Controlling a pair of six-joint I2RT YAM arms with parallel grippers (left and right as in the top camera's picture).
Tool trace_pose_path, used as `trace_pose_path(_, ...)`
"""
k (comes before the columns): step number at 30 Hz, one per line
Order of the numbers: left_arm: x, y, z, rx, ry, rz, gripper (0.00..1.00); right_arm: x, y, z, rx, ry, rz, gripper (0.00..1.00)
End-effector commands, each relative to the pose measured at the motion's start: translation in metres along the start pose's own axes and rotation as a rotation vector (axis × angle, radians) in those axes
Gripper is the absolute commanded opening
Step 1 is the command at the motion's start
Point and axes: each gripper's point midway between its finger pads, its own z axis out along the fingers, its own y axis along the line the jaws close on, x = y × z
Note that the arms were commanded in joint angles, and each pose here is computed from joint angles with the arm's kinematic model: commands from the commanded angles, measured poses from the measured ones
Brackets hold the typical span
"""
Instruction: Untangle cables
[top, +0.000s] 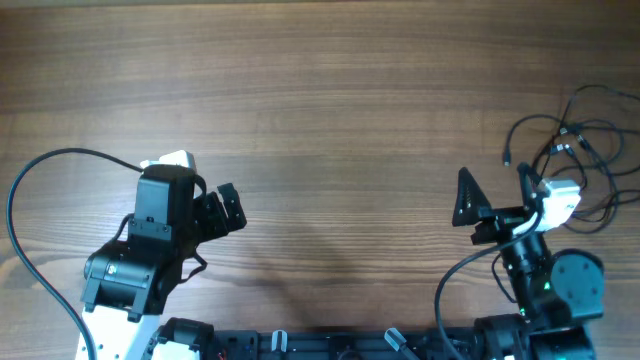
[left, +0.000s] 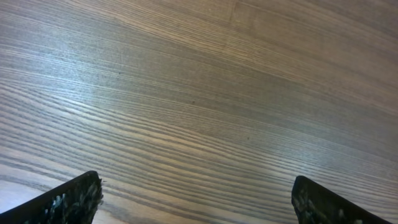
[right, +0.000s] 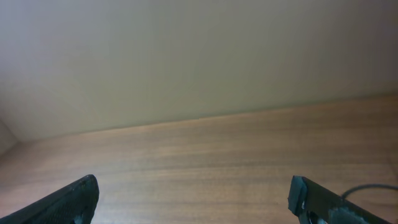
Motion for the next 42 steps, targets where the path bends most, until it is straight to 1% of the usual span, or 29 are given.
trace_pose_path(1, 0.001, 0.001, 0.001, -0.009, 0.001, 0.005, 1.00, 0.006, 0.003, -0.004, -0.034, -0.048, -0.002, 1.00)
trace_pose_path(6, 0.001, 0.001, 0.001, -0.009, 0.001, 0.005, 1.00, 0.010, 0.000, -0.004, -0.047, -0.134, -0.009, 1.00)
trace_pose_path(10, 0.001, 0.001, 0.001, -0.009, 0.001, 0.005, 1.00, 0.023, -0.003, -0.004, -0.072, -0.238, -0.016, 1.00)
trace_pose_path(14, 0.001, 0.001, 0.001, -0.009, 0.001, 0.005, 1.00, 0.036, -0.006, 0.000, -0.079, -0.269, -0.018, 1.00)
trace_pose_path(15, 0.001, 0.001, 0.001, -0.009, 0.001, 0.005, 1.00, 0.042, -0.009, 0.002, -0.068, -0.254, -0.017, 1.00)
trace_pose_path(18, 0.001, 0.001, 0.001, -0.009, 0.001, 0.005, 1.00, 0.042, -0.023, 0.002, 0.011, -0.263, -0.009, 1.00)
trace_pose_path(20, 0.001, 0.001, 0.001, -0.009, 0.001, 0.005, 1.00, 0.044, -0.024, 0.003, 0.021, -0.253, -0.043, 1.00)
trace_pose_path(24, 0.001, 0.001, 0.001, -0.009, 0.001, 0.005, 1.00, 0.064, -0.028, 0.007, 0.037, -0.166, -0.064, 1.00)
trace_pose_path(28, 0.001, 0.001, 0.001, -0.009, 0.001, 0.005, 1.00, 0.088, -0.021, 0.010, -0.010, -0.066, -0.241, 1.00)
trace_pose_path(42, 0.001, 0.001, 0.001, -0.009, 0.001, 0.005, 1.00, 0.088, -0.022, 0.010, -0.007, -0.067, -0.240, 1.00)
